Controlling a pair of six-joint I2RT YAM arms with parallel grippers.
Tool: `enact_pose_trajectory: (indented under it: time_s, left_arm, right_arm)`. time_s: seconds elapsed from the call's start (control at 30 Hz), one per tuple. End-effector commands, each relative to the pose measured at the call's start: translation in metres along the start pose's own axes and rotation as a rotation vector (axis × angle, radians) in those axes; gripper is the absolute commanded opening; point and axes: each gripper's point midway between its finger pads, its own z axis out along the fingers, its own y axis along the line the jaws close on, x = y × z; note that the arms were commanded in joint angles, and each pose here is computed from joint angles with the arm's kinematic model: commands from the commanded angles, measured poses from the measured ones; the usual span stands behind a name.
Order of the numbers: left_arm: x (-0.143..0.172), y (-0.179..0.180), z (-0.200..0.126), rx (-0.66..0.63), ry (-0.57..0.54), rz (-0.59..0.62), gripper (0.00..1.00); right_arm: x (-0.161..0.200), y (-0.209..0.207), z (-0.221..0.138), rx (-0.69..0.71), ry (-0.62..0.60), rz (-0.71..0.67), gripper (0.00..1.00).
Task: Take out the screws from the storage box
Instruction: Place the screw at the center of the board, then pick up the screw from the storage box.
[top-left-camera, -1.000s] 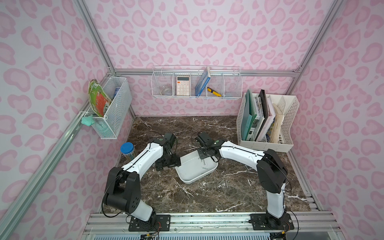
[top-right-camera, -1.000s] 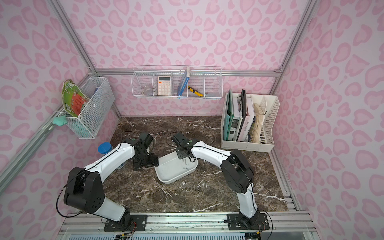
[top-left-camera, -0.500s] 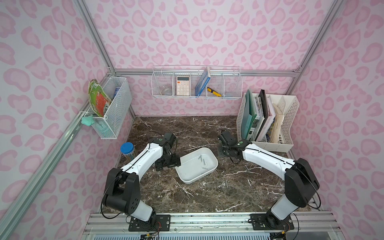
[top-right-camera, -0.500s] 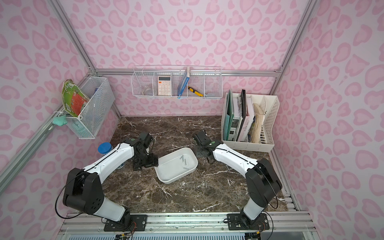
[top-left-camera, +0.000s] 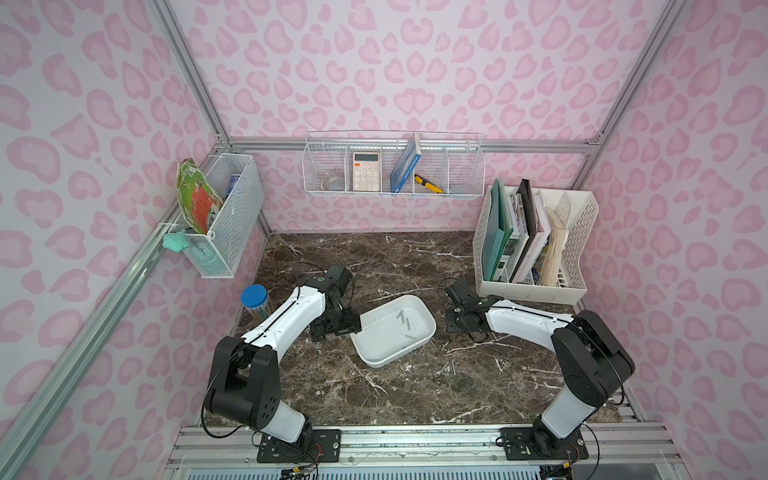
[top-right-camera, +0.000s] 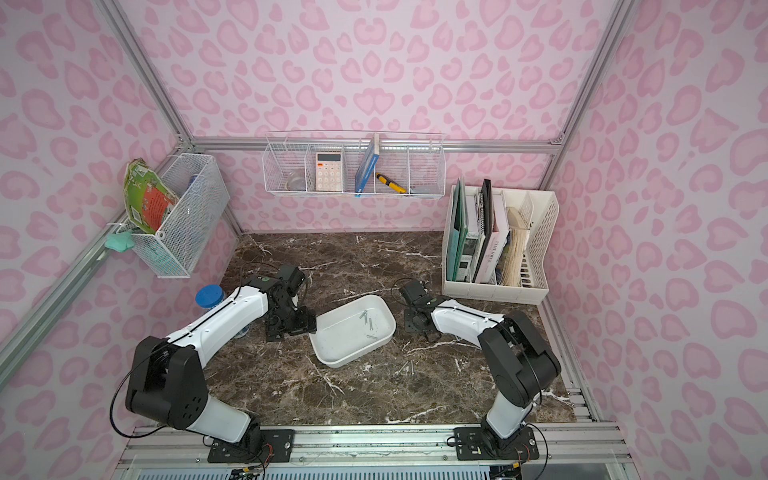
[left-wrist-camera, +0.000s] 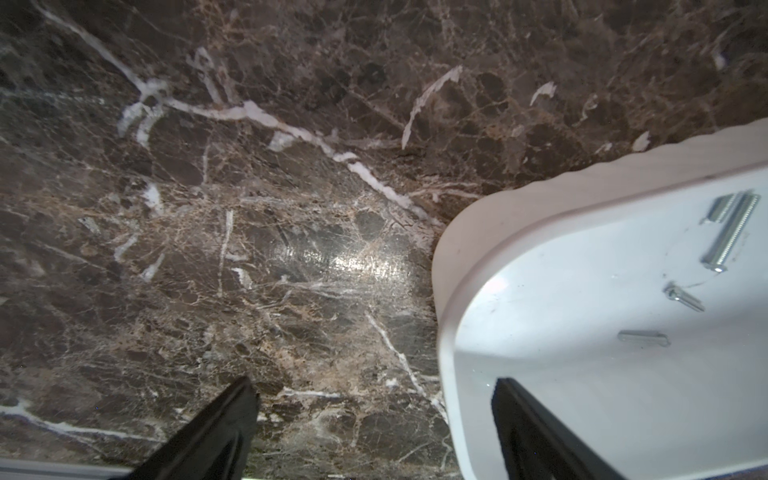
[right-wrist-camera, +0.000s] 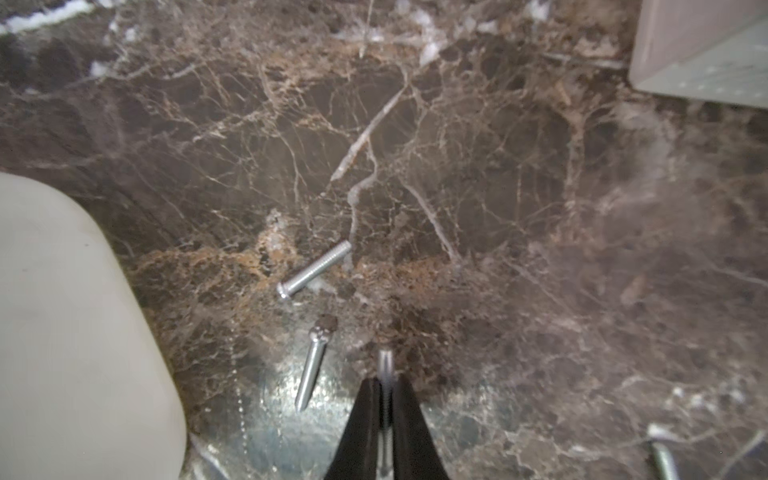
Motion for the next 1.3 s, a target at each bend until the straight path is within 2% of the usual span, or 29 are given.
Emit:
enact_pose_trajectory:
  time_s: [0.0,0.13,0.27,0.43,0.53,0.6,0.8,1.27]
  left_arm:
    - [0.0,0.001,-0.003,-0.004,-0.008,0.012,0.93]
    - [0.0,0.002,-0.005,-0.007,-0.016,0.01,0.93]
    - [-0.002,0.002,-0.009,0.003,-0.04,0.011,0.93]
    - [-0.004,0.002,-0.013,0.011,-0.064,0.013,0.93]
    - [-0.004,0.003,-0.012,0.003,-0.064,0.013,0.93]
    - [-0.004,0.004,-0.012,-0.004,-0.064,0.011,0.93]
    - [-0.005,0.005,-0.012,-0.009,-0.067,0.011,0.93]
    - [-0.003,0.002,-0.009,0.001,-0.05,0.014,0.93]
  right_arm:
    - [-0.002,0.004,0.002,-0.021,-0.015,0.023,0.15]
    - [-0.004,0.004,-0.002,-0.015,-0.014,0.018,0.2]
    - [-0.024,0.012,-0.025,-0.05,-0.086,0.019,0.22]
    - [-0.054,0.053,-0.067,-0.146,-0.199,-0.085,0.31]
    - [-0.061,0.088,-0.077,-0.209,-0.21,-0.16,0.33]
    - [-0.058,0.113,-0.075,-0.233,-0.191,-0.217,0.34]
    - [-0.041,0.157,-0.04,-0.15,-0.087,-0.355,0.32]
    - [-0.015,0.154,0.012,-0.06,0.027,-0.342,0.27]
